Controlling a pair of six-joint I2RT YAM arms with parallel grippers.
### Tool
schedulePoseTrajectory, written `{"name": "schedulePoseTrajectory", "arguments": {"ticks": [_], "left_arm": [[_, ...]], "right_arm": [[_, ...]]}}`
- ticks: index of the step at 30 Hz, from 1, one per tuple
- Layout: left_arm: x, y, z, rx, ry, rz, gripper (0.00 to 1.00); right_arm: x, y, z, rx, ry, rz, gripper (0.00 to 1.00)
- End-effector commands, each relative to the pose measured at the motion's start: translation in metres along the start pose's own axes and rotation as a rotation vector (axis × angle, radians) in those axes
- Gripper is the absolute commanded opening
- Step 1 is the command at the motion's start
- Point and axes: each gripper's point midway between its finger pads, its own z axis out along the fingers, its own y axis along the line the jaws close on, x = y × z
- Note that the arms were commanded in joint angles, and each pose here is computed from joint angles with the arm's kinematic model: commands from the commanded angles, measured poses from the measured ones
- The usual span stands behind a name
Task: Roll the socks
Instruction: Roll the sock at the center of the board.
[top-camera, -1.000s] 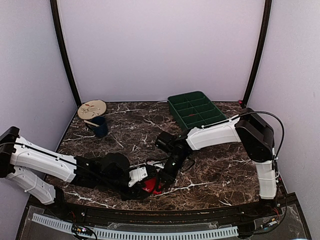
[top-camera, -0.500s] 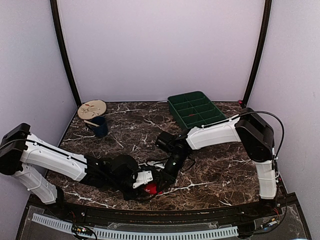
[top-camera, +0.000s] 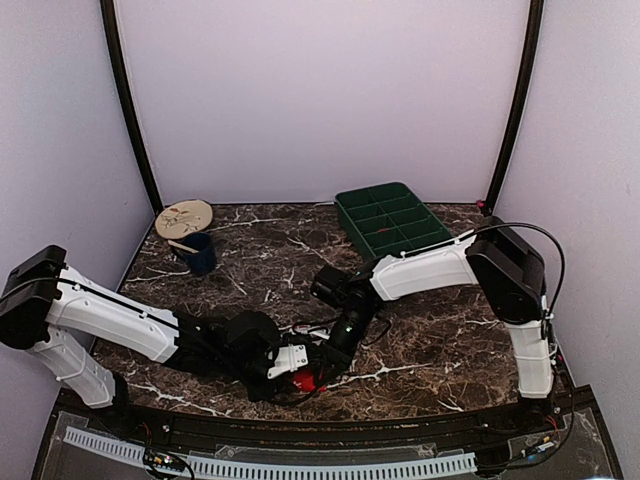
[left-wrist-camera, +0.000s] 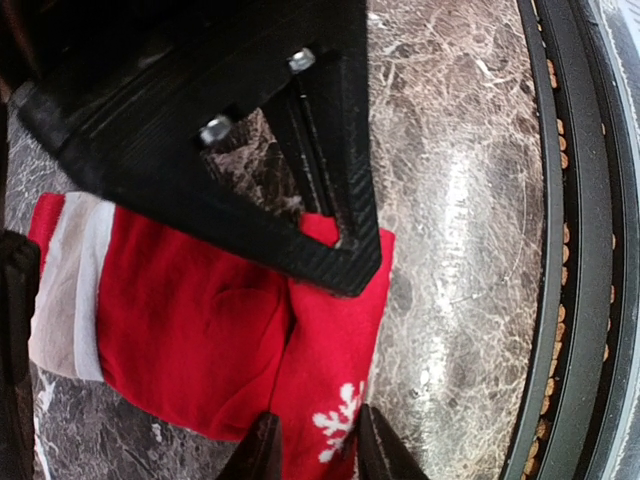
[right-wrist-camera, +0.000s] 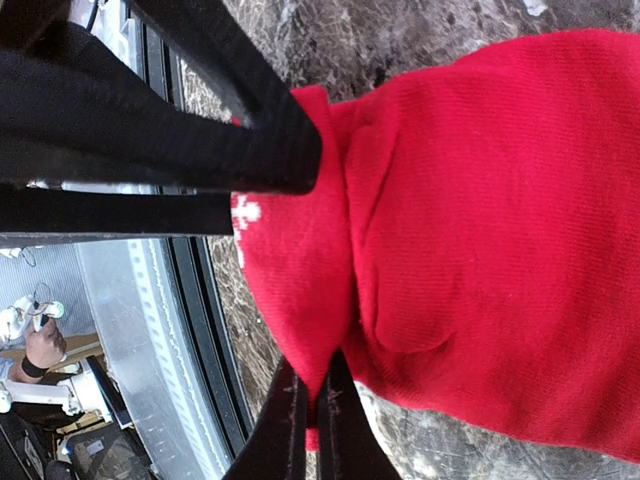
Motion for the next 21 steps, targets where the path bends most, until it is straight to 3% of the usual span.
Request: {"name": "schedulePoseTrajectory", "arguments": {"ticks": [1,21], "left_arm": [[-0.006,-0.008,-0.002,0.047,-0.003,0.024,0.27],[-0.006,-0.021,-0.005,0.119,0.000,0.008,0.19]], "right_arm": [[-0.006,0.000,-0.001,-0.022,-0.007,-0.006,0.00],[-0.008,-0.002,-0.001,-0.023,-0.010,0.004,0.00]]}}
